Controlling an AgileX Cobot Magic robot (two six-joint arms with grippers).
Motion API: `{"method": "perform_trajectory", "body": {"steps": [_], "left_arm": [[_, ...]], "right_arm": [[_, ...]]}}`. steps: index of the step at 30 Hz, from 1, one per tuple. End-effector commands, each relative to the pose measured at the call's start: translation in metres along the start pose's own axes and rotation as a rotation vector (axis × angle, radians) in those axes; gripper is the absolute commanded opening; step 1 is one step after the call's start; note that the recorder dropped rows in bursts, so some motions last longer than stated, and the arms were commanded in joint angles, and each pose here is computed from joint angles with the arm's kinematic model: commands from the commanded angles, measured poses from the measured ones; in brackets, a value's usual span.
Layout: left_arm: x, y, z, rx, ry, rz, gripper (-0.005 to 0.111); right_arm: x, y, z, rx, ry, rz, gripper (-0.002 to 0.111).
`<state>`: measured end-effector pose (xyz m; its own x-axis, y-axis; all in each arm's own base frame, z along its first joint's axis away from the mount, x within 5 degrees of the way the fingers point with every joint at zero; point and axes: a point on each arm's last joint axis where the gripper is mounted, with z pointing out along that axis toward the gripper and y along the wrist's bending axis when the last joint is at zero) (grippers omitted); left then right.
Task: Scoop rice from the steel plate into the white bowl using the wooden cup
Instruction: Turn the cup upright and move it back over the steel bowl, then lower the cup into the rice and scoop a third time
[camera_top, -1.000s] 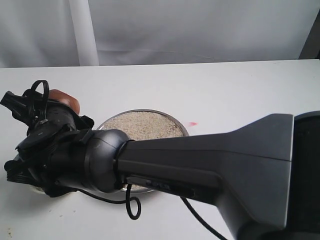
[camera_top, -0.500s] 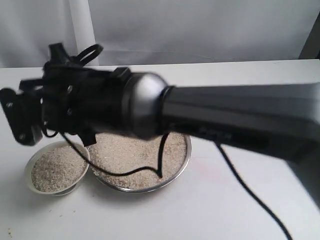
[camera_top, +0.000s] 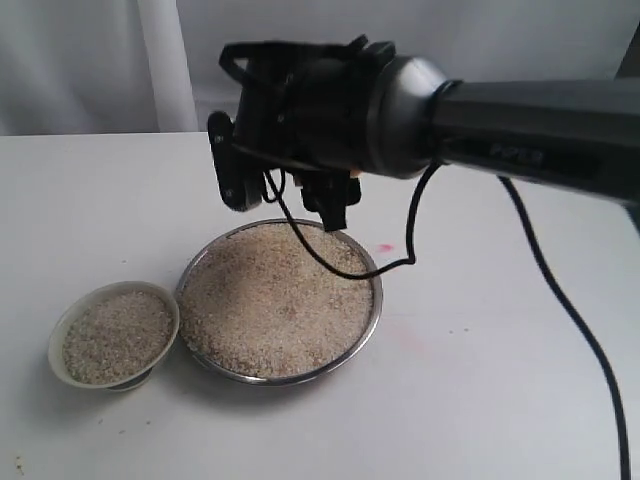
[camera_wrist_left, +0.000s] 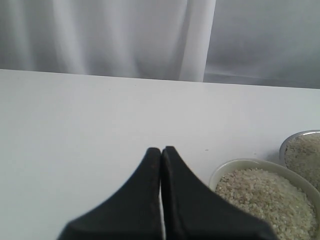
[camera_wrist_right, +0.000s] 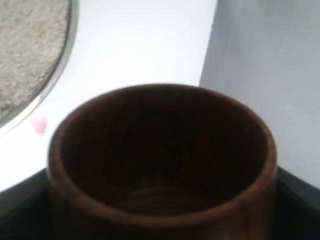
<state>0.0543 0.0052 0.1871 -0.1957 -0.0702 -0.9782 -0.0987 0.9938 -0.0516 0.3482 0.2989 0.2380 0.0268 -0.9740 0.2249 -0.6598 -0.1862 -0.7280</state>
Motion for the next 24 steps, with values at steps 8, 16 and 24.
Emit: {"method": "perform_trajectory", "body": {"steps": [8, 16, 24], "left_arm": [[0.000, 0.000, 0.000, 0.006, -0.006, 0.002, 0.000], [0.000, 0.000, 0.000, 0.006, -0.006, 0.002, 0.000], [0.000, 0.000, 0.000, 0.006, -0.006, 0.002, 0.000]], "right_arm": [[-0.027, 0.048, 0.059, -0.022, 0.082, -0.337, 0.000], [-0.044, 0.069, 0.069, -0.040, 0.081, -0.411, 0.000], [-0.073, 0.090, 0.061, -0.052, -0.022, -0.459, 0.000]]}}
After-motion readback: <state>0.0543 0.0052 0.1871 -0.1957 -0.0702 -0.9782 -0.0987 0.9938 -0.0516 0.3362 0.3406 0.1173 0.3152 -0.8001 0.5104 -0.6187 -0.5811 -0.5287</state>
